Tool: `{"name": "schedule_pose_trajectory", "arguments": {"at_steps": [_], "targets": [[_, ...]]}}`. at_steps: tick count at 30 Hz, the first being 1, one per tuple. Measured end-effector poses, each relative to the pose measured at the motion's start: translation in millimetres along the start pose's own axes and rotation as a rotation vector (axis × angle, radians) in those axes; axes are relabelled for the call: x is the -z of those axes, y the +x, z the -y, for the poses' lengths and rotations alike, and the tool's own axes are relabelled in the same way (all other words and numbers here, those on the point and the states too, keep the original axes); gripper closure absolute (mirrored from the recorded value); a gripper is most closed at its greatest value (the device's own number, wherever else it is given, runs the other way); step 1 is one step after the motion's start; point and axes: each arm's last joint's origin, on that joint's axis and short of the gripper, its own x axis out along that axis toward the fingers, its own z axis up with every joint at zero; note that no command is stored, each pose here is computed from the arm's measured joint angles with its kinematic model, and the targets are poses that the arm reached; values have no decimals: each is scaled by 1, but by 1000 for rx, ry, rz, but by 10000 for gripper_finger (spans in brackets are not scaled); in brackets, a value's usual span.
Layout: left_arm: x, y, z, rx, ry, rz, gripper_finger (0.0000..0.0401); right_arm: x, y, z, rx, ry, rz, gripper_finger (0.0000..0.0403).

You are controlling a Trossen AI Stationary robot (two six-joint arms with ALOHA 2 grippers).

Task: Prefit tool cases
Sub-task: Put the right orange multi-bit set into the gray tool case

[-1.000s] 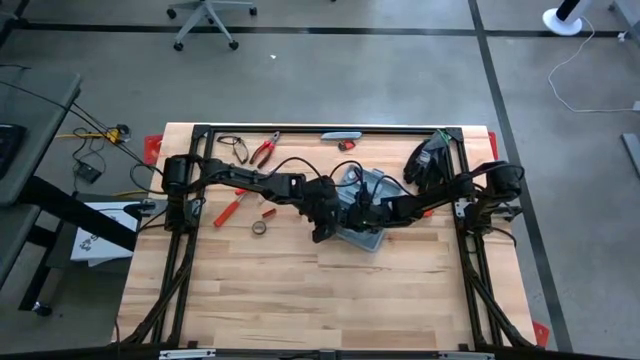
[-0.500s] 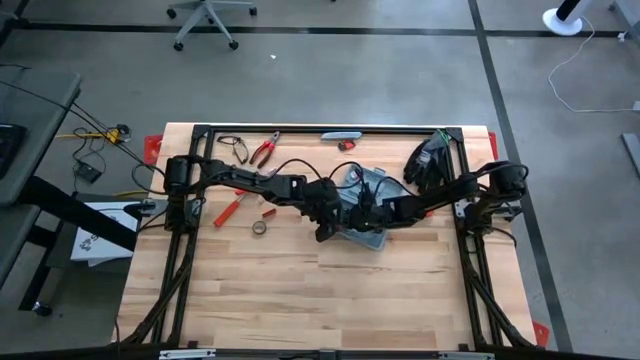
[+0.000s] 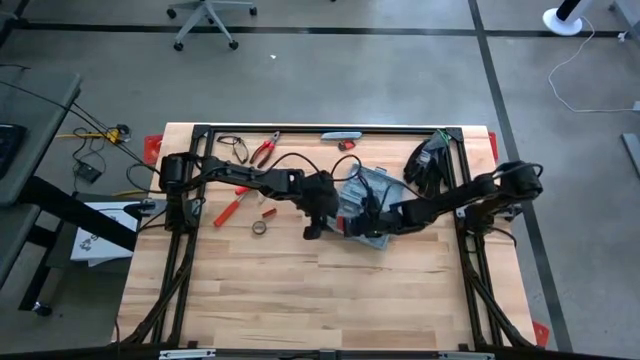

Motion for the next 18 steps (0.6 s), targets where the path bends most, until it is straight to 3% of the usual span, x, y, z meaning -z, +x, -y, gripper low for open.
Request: {"name": "schedule_pose_trajectory", "arguments": {"at_steps": [7,12,18], "targets": [[0,3,-21,70,-3,-22,197,27,-14,0,13,-64,-1,293],[-15,5,-32,83,80,11,197,45,-20,1,15,-92,-38,293],[-8,28,-43,112,147,-81,199,59,-26,6,50,-66,-64,293]]}}
